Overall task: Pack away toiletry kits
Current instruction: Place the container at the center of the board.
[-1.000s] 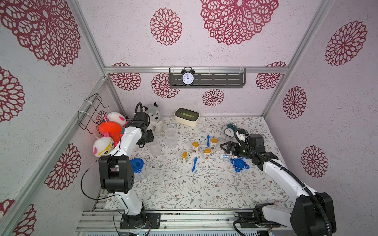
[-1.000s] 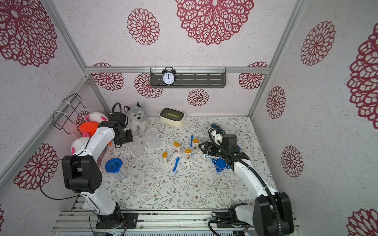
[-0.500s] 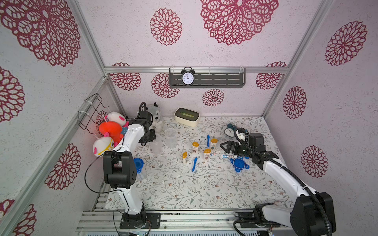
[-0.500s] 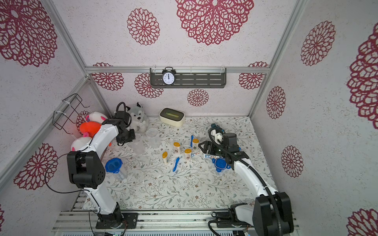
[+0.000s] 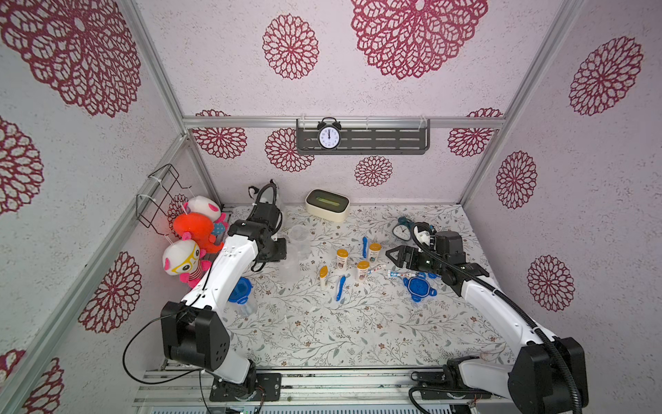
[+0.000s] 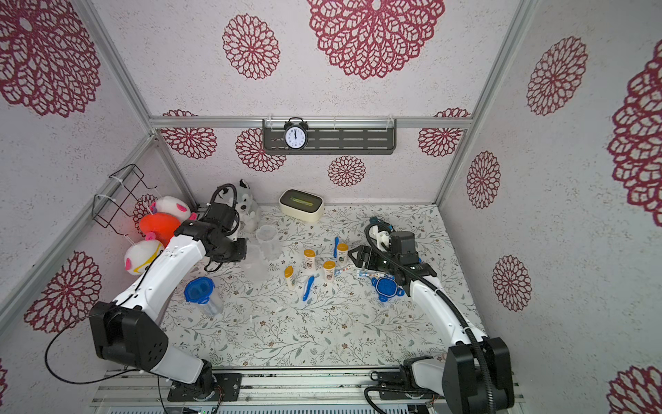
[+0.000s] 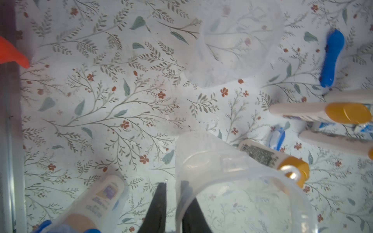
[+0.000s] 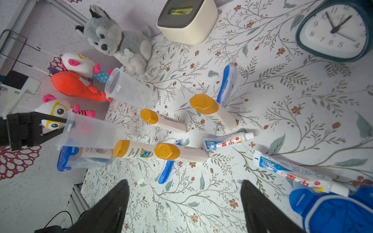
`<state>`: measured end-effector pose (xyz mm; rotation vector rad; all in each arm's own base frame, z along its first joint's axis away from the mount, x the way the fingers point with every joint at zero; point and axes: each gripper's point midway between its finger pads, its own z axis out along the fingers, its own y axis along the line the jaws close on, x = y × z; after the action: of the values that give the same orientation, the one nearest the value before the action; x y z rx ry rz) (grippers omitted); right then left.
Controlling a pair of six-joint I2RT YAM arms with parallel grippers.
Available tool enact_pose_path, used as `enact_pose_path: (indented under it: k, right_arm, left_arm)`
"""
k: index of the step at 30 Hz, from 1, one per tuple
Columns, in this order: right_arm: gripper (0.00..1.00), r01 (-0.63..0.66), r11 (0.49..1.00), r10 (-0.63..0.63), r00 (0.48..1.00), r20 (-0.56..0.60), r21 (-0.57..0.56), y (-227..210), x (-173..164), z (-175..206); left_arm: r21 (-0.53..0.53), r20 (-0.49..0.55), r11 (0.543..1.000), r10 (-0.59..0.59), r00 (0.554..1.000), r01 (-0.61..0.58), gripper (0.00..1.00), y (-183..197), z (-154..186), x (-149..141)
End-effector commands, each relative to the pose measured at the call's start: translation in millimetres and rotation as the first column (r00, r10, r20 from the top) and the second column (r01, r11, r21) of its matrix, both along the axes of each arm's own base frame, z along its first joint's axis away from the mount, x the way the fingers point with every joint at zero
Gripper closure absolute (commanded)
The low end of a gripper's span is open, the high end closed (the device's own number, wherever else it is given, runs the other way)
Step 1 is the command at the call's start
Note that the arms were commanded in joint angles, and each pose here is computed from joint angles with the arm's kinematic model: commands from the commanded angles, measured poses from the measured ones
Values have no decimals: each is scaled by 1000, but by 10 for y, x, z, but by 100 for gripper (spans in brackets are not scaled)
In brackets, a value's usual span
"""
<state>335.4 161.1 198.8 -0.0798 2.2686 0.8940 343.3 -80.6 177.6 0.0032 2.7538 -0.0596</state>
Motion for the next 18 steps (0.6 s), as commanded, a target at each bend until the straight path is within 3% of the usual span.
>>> enact_pose_path:
  k: [1, 12, 15, 18]
  right_arm:
    - [12, -59, 997, 64, 994, 93, -56, 64, 57, 175]
    - [16, -138, 977, 168, 967, 189, -161, 245, 234, 141]
    - [16, -135, 975, 169, 968, 186, -178, 246, 277, 88]
    - [16, -171, 962, 219, 948, 229, -211, 294, 272, 63]
  left_arm:
    - [-5, -4, 996, -90, 996, 90, 95, -207, -82, -174]
    - [-30, 17, 990, -141, 990, 141, 90, -410, -341, -482]
    - [-42, 31, 987, -151, 988, 152, 81, -453, -347, -509]
    - [-48, 29, 987, -154, 988, 156, 59, -458, -368, -546]
